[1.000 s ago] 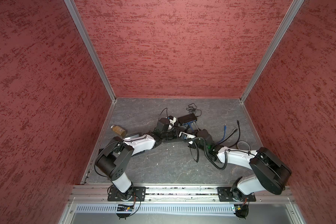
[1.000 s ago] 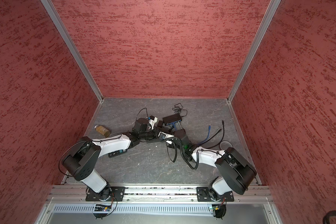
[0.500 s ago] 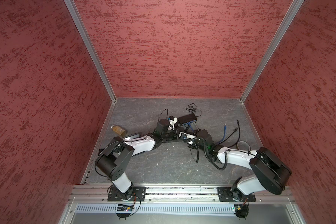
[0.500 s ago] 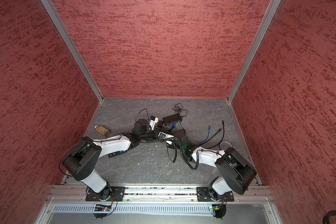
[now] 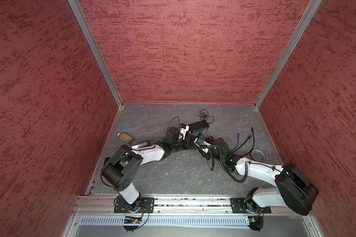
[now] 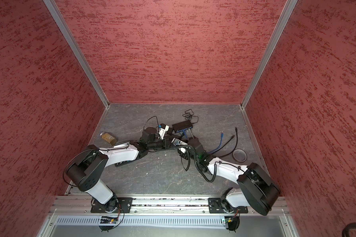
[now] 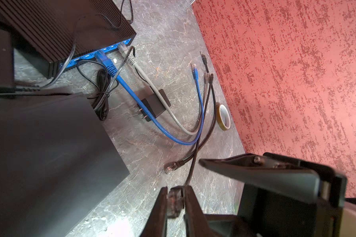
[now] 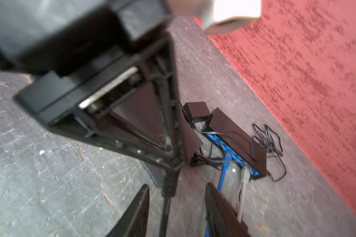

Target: Insert the plug into the switch port

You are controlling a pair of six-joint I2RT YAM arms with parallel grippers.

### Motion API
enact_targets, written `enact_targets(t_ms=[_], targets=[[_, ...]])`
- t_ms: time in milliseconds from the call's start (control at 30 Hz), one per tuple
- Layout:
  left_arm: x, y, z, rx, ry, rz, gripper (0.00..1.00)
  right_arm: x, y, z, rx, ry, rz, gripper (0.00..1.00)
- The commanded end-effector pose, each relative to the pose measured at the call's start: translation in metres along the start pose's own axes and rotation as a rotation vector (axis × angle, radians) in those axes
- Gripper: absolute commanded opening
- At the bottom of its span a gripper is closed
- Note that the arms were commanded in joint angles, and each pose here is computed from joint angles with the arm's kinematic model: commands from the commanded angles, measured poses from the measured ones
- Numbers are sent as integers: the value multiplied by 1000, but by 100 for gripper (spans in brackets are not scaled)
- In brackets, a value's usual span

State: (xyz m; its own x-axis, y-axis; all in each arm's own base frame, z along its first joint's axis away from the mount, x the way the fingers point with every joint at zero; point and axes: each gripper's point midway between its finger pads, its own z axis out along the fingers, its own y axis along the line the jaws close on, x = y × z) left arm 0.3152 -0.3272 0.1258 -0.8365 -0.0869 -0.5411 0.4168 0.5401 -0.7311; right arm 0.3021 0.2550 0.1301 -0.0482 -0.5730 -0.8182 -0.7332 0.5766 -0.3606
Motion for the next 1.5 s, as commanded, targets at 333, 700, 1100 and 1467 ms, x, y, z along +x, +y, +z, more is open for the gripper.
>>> enact_targets(t_ms=[333,700,1100,1467], targets=[[2,-3,-10,9,18,74,18,-11,9,-18,-44,-125,206,39],[5,-8,-14,32,30,109,20,-12,13,-6,-37,-223,188,38],[6,-12,-16,43,31,138,20,-24,15,-1,-64,-266,124,32],[8,-14,-18,35,30,162,20,-22,8,5,-49,-254,134,29]])
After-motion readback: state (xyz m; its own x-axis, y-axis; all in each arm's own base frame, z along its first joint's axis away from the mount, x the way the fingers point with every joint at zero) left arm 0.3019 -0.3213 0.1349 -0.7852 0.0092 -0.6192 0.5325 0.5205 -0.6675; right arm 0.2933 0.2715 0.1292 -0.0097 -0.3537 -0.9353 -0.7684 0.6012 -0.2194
